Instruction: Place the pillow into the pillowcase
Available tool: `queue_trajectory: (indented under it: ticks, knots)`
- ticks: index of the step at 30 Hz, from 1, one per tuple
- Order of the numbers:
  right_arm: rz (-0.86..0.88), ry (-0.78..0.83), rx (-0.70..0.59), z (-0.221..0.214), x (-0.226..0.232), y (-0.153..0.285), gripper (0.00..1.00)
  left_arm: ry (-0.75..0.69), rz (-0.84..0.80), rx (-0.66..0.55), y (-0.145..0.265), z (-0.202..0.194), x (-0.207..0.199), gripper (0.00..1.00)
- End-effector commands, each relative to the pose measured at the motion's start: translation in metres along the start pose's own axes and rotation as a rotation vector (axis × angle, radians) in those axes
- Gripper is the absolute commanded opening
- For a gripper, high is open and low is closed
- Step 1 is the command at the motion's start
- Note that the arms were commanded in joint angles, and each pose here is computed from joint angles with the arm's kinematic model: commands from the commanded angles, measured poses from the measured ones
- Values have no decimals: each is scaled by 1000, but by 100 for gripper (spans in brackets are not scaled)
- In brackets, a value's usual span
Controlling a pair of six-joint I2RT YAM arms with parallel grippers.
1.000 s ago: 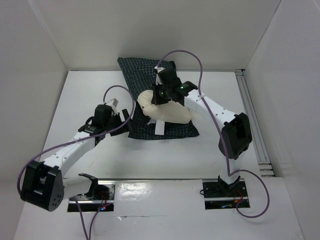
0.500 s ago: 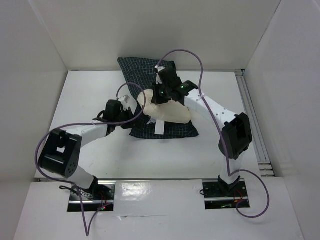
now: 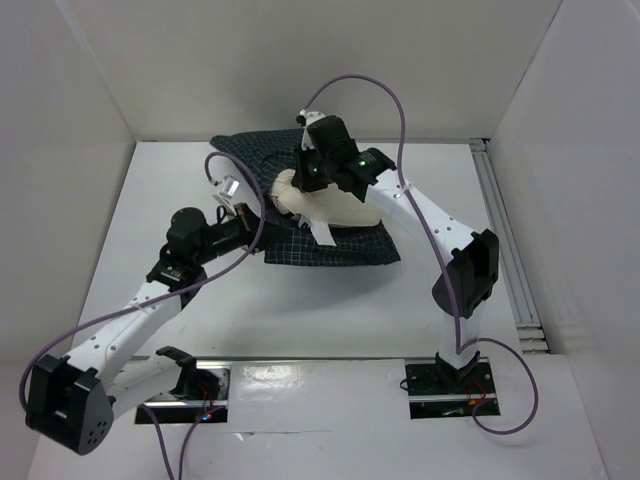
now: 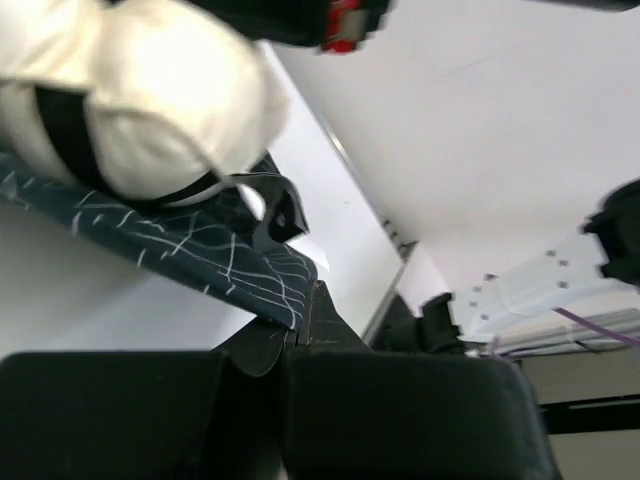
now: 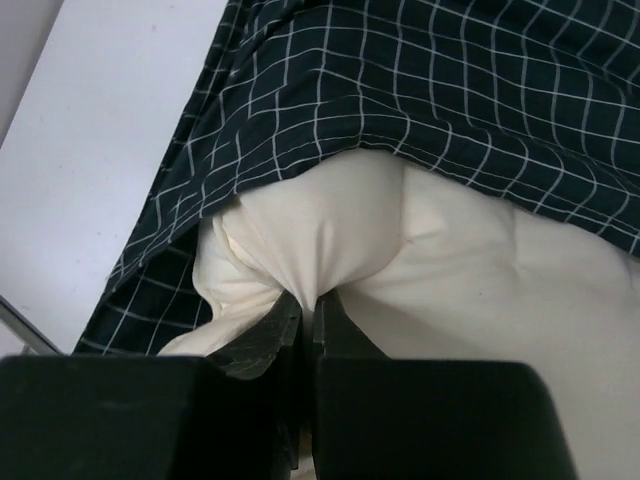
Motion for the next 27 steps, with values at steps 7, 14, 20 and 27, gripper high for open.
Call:
queue_trajectory:
  ticks: [7, 14, 20, 27]
  knots:
    - [-62, 3, -63, -19, -12, -91, 0, 47, -253, 71, 38, -32, -78, 0]
    - [-11, -7, 3, -59, -8, -80, 0, 68, -78, 134, 62, -53, -61, 8]
    - [116, 41, 127, -129, 21, -67, 0, -47, 16, 139, 74, -20, -72, 97]
    - [306, 56, 134, -125, 65, -65, 15, -166, 161, 37, 74, 38, -74, 87]
Point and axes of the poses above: each gripper's point midway between its finger pads, its own y axis back along the fingers, its own x axis along the line the jaws close on, z = x × y, the point moved 1 cm from there along y, back along the fingers, and after that the axes turned 9 degrees about -y, right-handed, at the moved point
